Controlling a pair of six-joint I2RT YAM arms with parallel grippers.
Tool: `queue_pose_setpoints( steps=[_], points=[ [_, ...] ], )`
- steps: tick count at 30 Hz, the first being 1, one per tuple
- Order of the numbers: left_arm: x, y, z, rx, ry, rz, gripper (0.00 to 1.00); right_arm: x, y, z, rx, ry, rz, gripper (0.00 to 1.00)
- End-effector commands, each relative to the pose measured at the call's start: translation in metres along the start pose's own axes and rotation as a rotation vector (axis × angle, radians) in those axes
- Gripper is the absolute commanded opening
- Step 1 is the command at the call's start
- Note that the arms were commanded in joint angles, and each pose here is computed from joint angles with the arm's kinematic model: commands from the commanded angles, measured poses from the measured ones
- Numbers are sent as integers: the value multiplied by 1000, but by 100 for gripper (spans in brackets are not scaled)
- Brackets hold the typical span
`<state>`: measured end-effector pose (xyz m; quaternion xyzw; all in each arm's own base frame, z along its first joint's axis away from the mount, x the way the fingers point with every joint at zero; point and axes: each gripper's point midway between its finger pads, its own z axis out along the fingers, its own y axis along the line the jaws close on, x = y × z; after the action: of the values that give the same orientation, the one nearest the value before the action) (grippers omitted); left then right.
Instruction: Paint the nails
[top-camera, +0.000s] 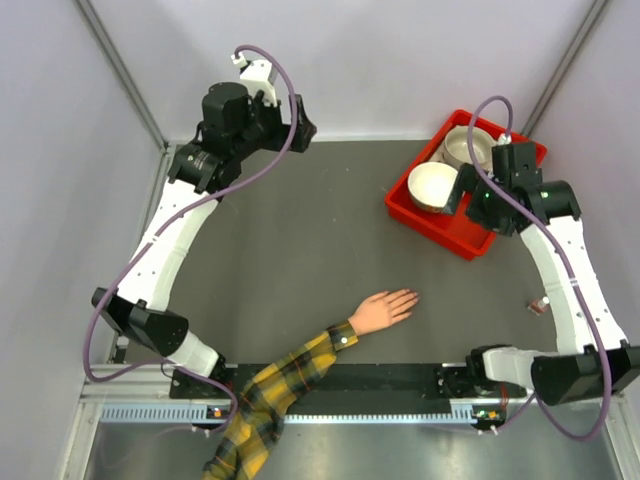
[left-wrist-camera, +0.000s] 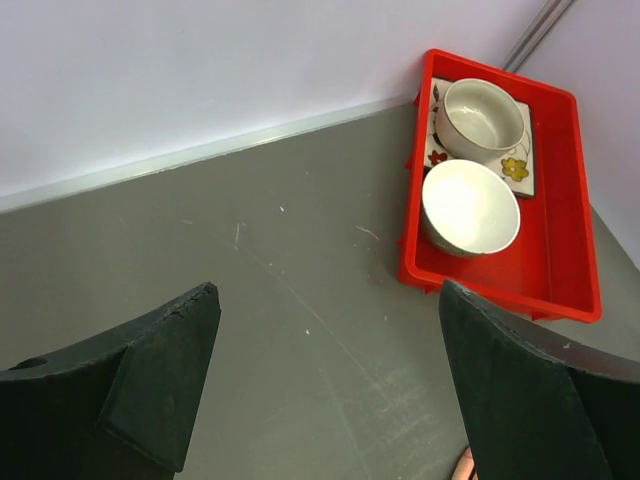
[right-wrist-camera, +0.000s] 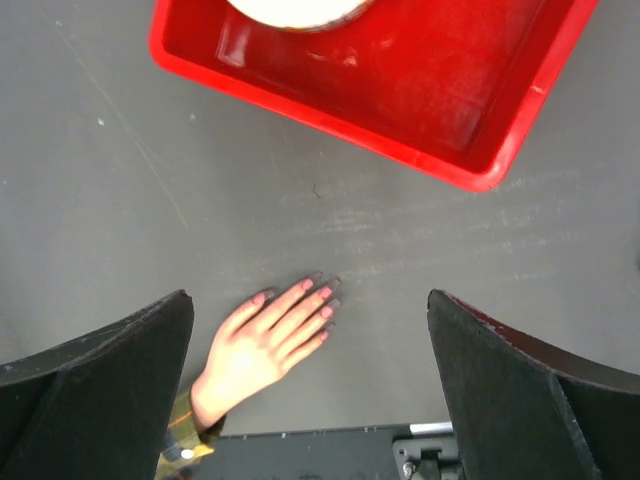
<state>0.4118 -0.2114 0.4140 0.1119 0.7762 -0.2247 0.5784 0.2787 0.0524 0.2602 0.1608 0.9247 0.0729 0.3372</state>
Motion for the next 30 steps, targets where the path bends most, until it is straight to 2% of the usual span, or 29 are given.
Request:
queue_pose_setpoints(
  steps=[1, 7, 12, 19, 23, 25, 26, 30],
  points=[
    [-11, -2, -25, 6, -49, 38, 96, -16, -7, 7, 18, 40, 69, 99],
    [9, 0, -49, 0, -23, 25, 99, -20, -72, 16, 210, 80, 249, 99],
    [35, 7, -59, -19, 10, 24, 99, 2, -130, 12, 379, 104, 390, 99],
    [31, 31, -66, -79, -12, -22, 99, 30, -208, -7, 646, 78, 608, 99],
    [31, 40, -63, -110, -21, -18, 99, 48, -237, -9, 744, 113, 647, 98],
    [24, 42, -61, -117, -37, -9, 99, 55, -247, -5, 755, 98, 659, 96],
    [22, 42, -60, -116, -43, -6, 99, 60, -256, -6, 754, 88, 699, 90],
    [8, 41, -55, -118, -68, 9, 99, 77, -272, 0, 752, 104, 711, 77]
  ],
)
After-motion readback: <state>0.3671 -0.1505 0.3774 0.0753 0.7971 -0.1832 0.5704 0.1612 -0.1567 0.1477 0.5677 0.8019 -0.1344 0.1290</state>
